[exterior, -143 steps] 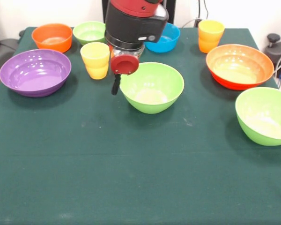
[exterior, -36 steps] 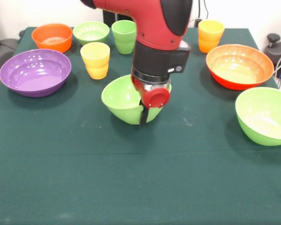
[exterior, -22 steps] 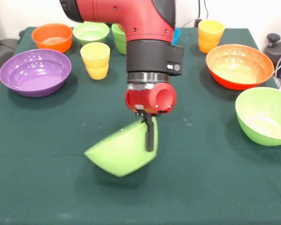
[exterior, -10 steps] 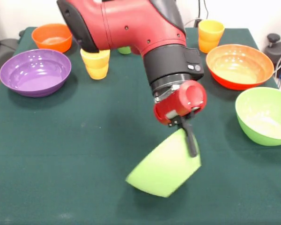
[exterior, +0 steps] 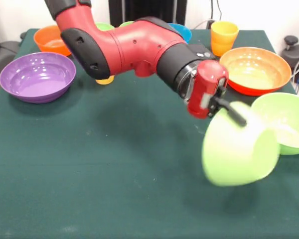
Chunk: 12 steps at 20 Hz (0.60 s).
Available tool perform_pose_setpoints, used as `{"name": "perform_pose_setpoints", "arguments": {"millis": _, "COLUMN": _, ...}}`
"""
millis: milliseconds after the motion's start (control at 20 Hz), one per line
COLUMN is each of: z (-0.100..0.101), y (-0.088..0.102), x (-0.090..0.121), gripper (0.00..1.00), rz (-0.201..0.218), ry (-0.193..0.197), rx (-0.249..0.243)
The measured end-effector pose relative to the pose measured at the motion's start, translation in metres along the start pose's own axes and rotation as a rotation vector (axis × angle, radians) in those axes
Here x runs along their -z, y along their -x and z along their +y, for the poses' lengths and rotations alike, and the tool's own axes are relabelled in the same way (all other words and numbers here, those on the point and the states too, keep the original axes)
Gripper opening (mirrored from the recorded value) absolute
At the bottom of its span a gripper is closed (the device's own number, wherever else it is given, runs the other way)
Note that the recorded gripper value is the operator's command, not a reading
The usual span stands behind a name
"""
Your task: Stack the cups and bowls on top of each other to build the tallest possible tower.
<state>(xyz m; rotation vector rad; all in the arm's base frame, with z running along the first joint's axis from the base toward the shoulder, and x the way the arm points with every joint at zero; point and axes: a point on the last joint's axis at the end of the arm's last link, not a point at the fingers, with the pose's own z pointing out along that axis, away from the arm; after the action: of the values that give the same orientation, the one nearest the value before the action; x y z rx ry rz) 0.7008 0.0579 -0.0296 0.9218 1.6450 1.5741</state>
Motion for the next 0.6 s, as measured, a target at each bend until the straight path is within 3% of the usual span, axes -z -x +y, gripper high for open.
{"name": "perform_pose_setpoints", "arguments": {"millis": 200, "z": 0.003, "y": -0.020, "x": 0.004, "gripper": 0.00, "rz": 0.063, "ry": 0.121, "rx": -0.147}}
{"name": "perform_pose_setpoints", "arguments": {"millis": 400, "z": 0.011, "y": -0.040, "x": 0.006, "gripper": 0.00, "rz": 0.148, "ry": 0.237, "rx": -0.262}}
{"name": "perform_pose_setpoints", "arguments": {"millis": 600, "z": 0.014, "y": -0.064, "x": 0.008, "gripper": 0.00, "rz": 0.250, "ry": 0.285, "rx": -0.330}}
